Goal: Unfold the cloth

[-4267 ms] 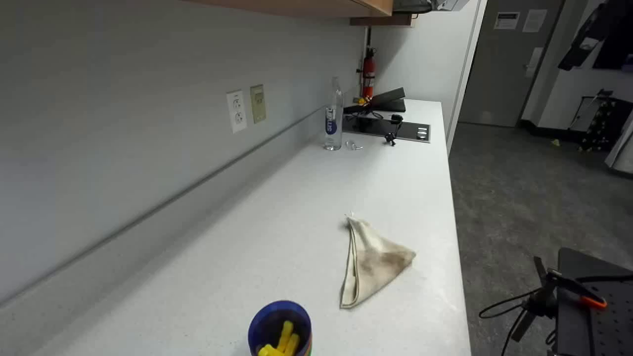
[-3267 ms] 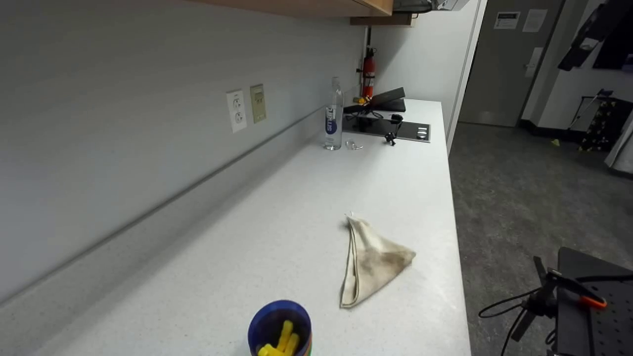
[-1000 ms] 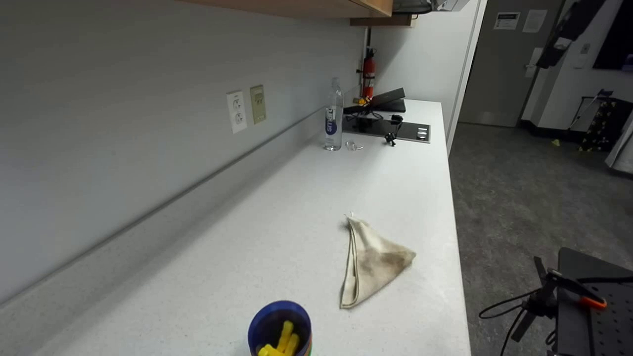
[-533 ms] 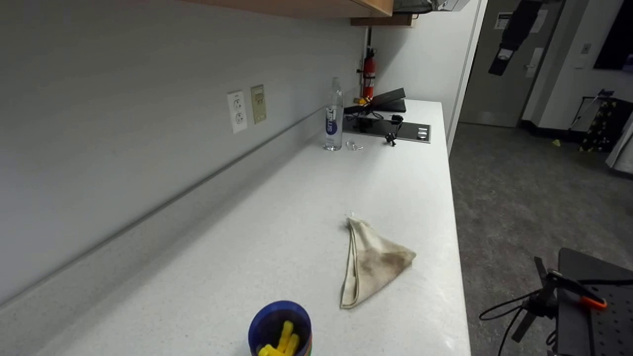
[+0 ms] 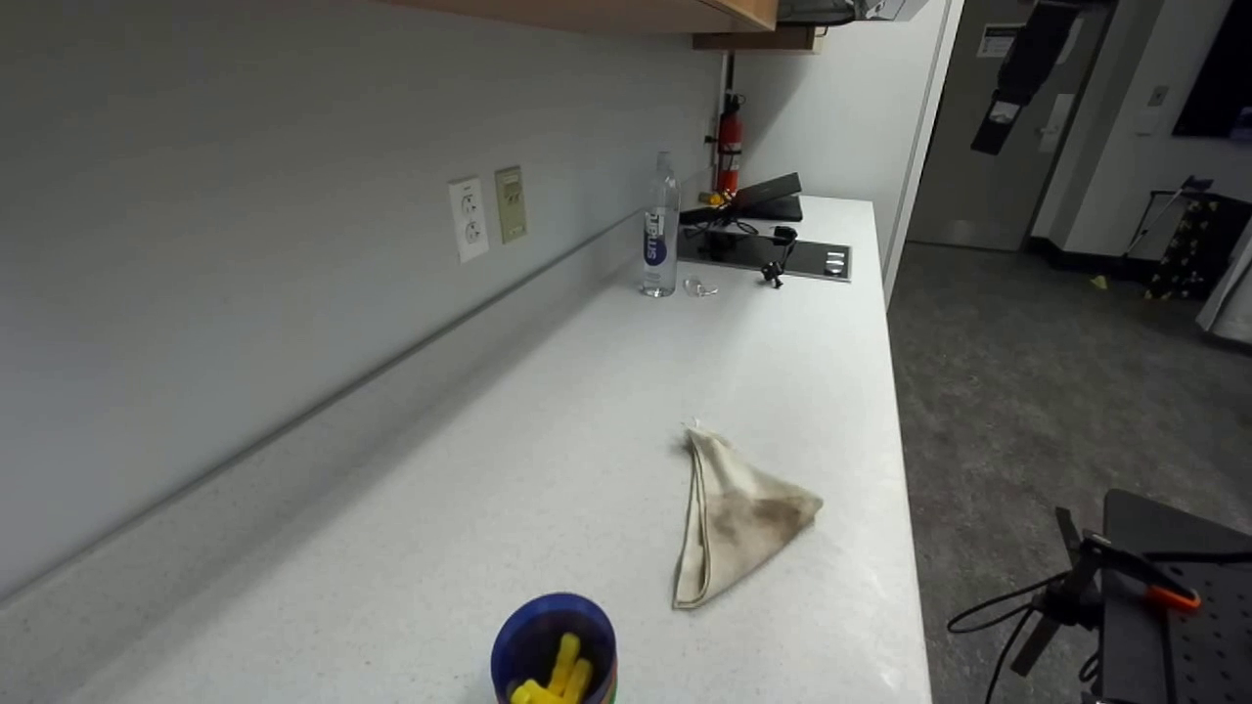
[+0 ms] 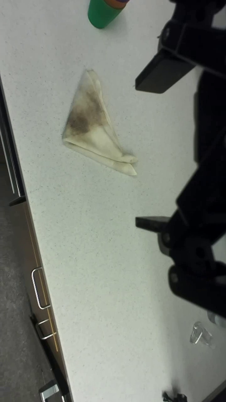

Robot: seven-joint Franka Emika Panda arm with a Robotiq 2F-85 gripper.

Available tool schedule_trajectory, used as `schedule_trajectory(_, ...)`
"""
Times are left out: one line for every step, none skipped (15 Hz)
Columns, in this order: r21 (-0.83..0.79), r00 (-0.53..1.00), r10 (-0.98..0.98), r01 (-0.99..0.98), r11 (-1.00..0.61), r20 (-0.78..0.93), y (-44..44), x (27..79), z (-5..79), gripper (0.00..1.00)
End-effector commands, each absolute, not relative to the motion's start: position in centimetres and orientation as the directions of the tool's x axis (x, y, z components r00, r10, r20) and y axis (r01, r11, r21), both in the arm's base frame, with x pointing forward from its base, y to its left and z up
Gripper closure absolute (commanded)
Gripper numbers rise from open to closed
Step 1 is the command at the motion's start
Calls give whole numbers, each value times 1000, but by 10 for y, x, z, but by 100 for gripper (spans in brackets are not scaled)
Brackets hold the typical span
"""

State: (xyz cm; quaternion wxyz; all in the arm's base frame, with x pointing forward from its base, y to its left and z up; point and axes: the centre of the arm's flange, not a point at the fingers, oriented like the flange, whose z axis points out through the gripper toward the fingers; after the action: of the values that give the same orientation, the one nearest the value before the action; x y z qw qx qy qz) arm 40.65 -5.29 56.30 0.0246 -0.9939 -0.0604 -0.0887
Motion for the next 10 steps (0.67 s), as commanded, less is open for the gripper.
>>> schedule_trajectory(-44, 976, 148, 157, -987, 160, -39, 417, 539, 0)
schedule_trajectory(-41, 975, 161, 169, -985, 155, -30, 420, 533, 0)
schedule_trajectory(-44, 974, 174, 182, -982, 146, -23, 423, 526, 0)
schedule_trajectory(-43, 972, 189, 196, -980, 140, -14, 427, 517, 0)
schedule_trajectory(-42, 970, 202, 209, -977, 134, -4, 432, 510, 0)
schedule_trajectory(-42, 968, 217, 224, -974, 128, 4, 436, 504, 0)
schedule_trajectory(-44, 966, 231, 237, -971, 120, 14, 442, 497, 0)
schedule_trajectory(-47, 962, 246, 253, -966, 115, 24, 447, 492, 0)
schedule_trajectory(-51, 959, 263, 269, -962, 109, 35, 451, 486, 0)
schedule_trajectory(-54, 954, 281, 287, -956, 102, 40, 455, 479, 0)
